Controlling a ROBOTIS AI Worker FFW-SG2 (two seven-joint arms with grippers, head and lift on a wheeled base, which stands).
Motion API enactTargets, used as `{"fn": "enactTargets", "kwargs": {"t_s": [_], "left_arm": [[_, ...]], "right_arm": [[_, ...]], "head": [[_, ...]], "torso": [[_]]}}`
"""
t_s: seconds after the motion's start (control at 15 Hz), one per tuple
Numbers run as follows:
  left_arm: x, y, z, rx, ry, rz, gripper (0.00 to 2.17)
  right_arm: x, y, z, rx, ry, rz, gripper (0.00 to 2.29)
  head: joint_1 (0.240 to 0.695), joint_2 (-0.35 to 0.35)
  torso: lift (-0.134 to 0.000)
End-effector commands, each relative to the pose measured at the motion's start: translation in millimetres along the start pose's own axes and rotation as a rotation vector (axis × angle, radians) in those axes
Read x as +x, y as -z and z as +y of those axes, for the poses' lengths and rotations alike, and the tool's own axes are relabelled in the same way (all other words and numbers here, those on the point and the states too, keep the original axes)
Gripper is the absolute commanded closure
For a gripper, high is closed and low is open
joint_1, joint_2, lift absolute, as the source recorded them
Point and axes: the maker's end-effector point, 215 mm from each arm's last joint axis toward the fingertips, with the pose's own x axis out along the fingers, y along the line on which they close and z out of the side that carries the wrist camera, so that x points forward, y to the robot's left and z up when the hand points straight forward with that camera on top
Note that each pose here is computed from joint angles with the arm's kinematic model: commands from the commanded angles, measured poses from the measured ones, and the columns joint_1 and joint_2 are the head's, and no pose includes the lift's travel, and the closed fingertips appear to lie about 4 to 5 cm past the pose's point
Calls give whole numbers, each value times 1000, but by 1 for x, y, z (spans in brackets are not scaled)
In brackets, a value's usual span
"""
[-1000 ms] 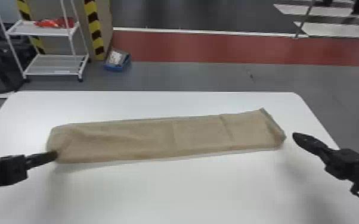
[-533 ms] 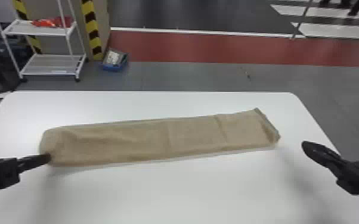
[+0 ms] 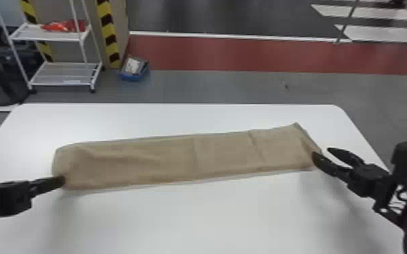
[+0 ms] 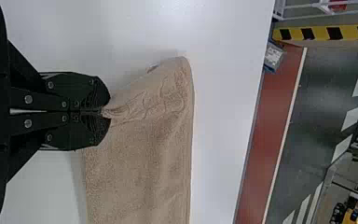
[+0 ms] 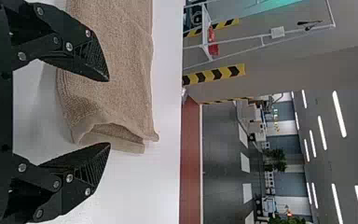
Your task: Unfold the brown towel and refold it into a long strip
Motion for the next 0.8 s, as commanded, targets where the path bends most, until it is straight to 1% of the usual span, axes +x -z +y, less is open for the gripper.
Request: {"fn": "enactTargets", "kwargs": {"t_s": [0.0, 0.07, 0.13, 0.2, 0.27, 0.47, 0.53, 0.73], "left_arm": [[0, 2, 1, 1, -2, 4, 1825], [-1, 3, 1, 1, -2, 4, 1825], [-1, 2, 1, 4, -3, 1, 1825], [-1, 1, 1, 5, -3, -2, 1825], [0, -1, 0, 6, -1, -5, 1825], [0, -9, -1, 13, -2, -20, 1825], [1, -8, -3, 16, 0, -16, 1825], [1, -8, -3, 21, 0, -14, 1825]], "right_arm": [[10, 5, 7, -3, -17, 26, 495], [11, 10, 6, -2, -17, 48, 667], [10, 12, 7, 3, -21, 55, 896], [8, 14, 8, 14, -27, 61, 1382], [5, 13, 8, 13, -26, 56, 1679], [-7, 5, 5, 12, -33, 42, 1733], [-13, 5, 3, 28, -33, 45, 1872], [-20, 7, -3, 50, -24, 55, 1889]], "head": [[695, -61], [695, -50], [695, -47], [695, -45], [695, -44], [695, -48], [695, -50], [695, -59]], "torso": [[-123], [-123], [-123], [-123], [-123], [-123], [-123], [-123]]}}
